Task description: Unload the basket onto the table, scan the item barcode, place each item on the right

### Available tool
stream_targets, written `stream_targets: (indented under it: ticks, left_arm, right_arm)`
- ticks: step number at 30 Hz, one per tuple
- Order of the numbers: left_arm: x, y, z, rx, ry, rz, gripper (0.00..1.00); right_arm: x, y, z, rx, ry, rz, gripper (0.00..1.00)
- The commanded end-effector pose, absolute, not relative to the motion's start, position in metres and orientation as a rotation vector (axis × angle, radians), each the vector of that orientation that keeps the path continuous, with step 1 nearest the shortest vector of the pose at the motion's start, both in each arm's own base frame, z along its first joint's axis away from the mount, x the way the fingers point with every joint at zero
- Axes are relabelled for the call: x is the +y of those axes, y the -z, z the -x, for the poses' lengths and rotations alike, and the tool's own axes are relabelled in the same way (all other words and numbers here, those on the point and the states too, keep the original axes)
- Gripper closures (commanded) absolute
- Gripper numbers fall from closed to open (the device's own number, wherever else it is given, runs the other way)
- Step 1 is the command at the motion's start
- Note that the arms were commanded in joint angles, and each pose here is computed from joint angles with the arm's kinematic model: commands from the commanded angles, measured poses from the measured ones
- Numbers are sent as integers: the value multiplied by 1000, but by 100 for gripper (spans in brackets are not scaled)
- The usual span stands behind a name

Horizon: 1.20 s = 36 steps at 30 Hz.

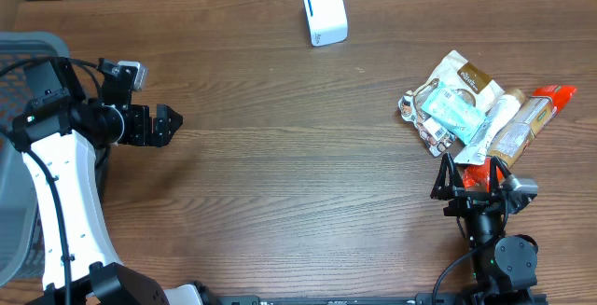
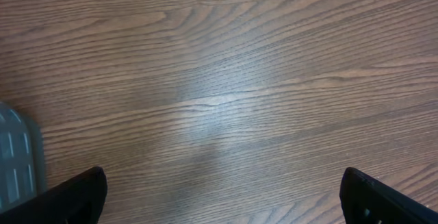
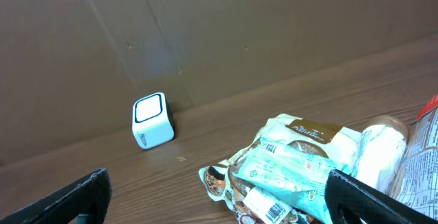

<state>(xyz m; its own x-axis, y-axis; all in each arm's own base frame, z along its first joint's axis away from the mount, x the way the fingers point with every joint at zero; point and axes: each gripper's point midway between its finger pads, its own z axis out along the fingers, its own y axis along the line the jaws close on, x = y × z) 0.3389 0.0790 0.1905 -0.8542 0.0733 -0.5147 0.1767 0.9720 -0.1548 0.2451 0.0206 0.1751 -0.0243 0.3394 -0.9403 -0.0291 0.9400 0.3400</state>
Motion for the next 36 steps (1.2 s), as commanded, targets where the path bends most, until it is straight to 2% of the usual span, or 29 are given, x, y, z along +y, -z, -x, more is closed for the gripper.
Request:
stream_targets:
  ticks: [1, 21, 27, 30, 32, 36]
  left_arm:
    - [74, -191, -341, 2581, 281, -214, 0]
    - [74, -193, -340, 2575, 277, -216, 0]
    - [67, -223, -333, 2497, 218, -250, 0]
    - [68, -241, -324, 2464, 75, -303, 0]
    - [67, -258, -309, 2434, -66, -320, 0]
    - [44, -271, -282, 2358, -113, -386, 1]
  right_arm:
    - [21, -174, -245, 1566, -293, -236, 0]
    - [21, -174, -245, 1566, -293, -236, 0]
    - [21, -174, -245, 1566, -293, -236, 0]
    - [21, -174, -245, 1566, -294, -236, 0]
    - [21, -174, -245, 1566, -293, -236, 0]
    - [21, -174, -245, 1566, -293, -236, 0]
